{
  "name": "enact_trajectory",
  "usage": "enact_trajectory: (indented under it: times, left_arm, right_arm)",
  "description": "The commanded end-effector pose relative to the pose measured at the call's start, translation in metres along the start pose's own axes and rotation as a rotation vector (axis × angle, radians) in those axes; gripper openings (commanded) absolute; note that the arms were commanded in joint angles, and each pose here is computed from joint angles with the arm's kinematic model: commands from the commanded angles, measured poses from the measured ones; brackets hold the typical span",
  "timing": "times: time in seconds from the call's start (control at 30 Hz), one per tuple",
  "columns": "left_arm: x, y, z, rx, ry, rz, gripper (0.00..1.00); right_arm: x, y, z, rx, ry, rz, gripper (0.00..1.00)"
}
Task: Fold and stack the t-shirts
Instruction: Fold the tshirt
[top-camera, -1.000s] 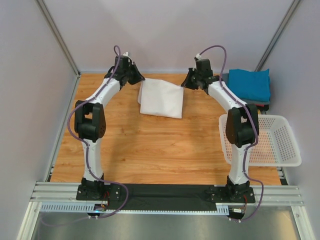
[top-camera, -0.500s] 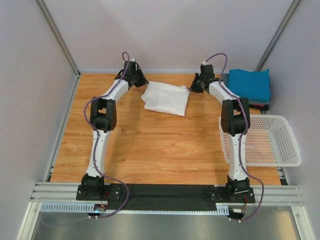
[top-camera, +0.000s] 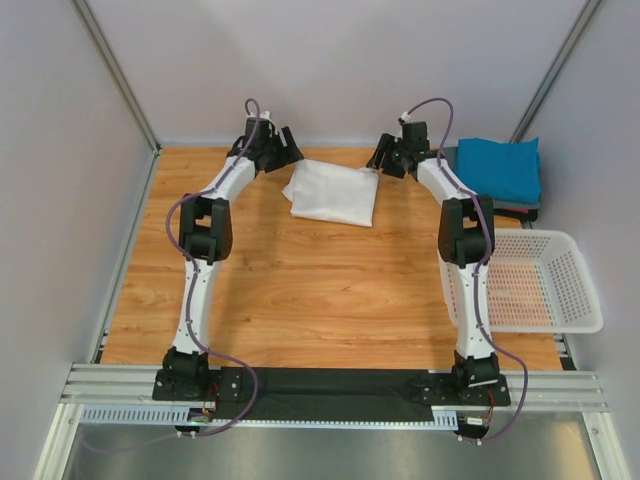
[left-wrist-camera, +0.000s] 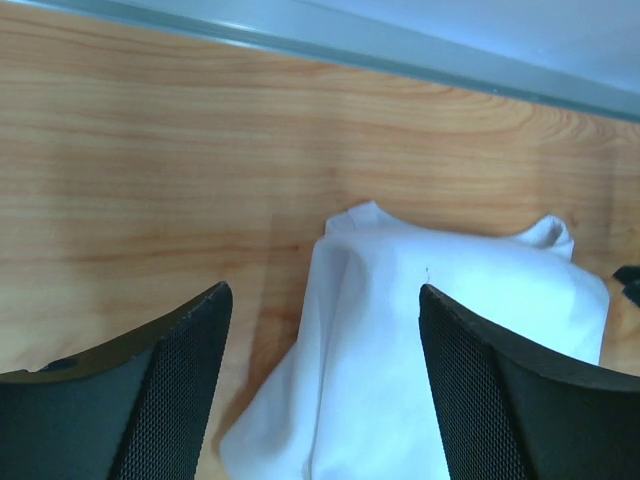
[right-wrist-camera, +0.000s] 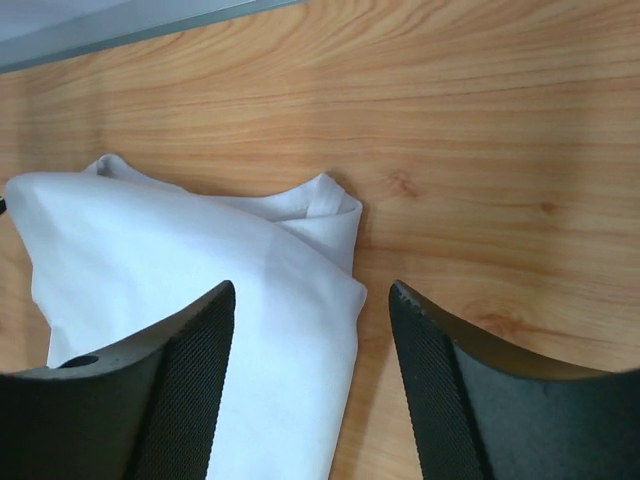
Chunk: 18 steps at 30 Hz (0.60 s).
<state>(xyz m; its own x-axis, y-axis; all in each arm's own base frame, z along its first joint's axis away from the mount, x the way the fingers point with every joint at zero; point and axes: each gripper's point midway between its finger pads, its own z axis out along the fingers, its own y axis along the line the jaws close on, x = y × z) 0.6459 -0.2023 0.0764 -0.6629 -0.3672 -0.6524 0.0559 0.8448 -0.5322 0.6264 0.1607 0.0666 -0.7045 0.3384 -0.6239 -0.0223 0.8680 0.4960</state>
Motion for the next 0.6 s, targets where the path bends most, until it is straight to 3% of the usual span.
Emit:
enact_trajectory:
  times: [0.0, 0.07, 0.13, 0.27, 0.37, 0.57]
  left_arm:
    - [-0.070, -0.055, -0.079, 0.064, -0.129, 0.168, 0.82]
    - [-0.062, -0.047, -0.097, 0.009, -0.107, 0.186, 0.82]
    - [-0.051, -0.042, -0.102, -0.010, -0.079, 0.183, 0.83]
    - [-0.011, -0.029, -0.096, 0.008, 0.020, 0.154, 0.82]
    - [0.008, -0.022, -0.089, 0.018, 0.071, 0.126, 0.78]
    - [0.020, -0.004, -0.079, -0.016, 0.071, 0.103, 0.73]
  right_arm:
    - [-0.051, 0.047, -0.056, -0.092, -0.091, -0.078, 0.66]
    - [-0.046, 0.051, -0.075, -0.095, -0.086, -0.068, 0.80]
    - [-0.022, 0.044, -0.080, -0.095, -0.044, -0.025, 0.82]
    - [0.010, 0.044, -0.092, -0.118, 0.023, 0.041, 0.82]
    - [0.037, 0.038, -0.090, -0.127, 0.089, 0.083, 0.77]
    - [0.066, 0.028, -0.086, -0.103, 0.137, 0.098, 0.75]
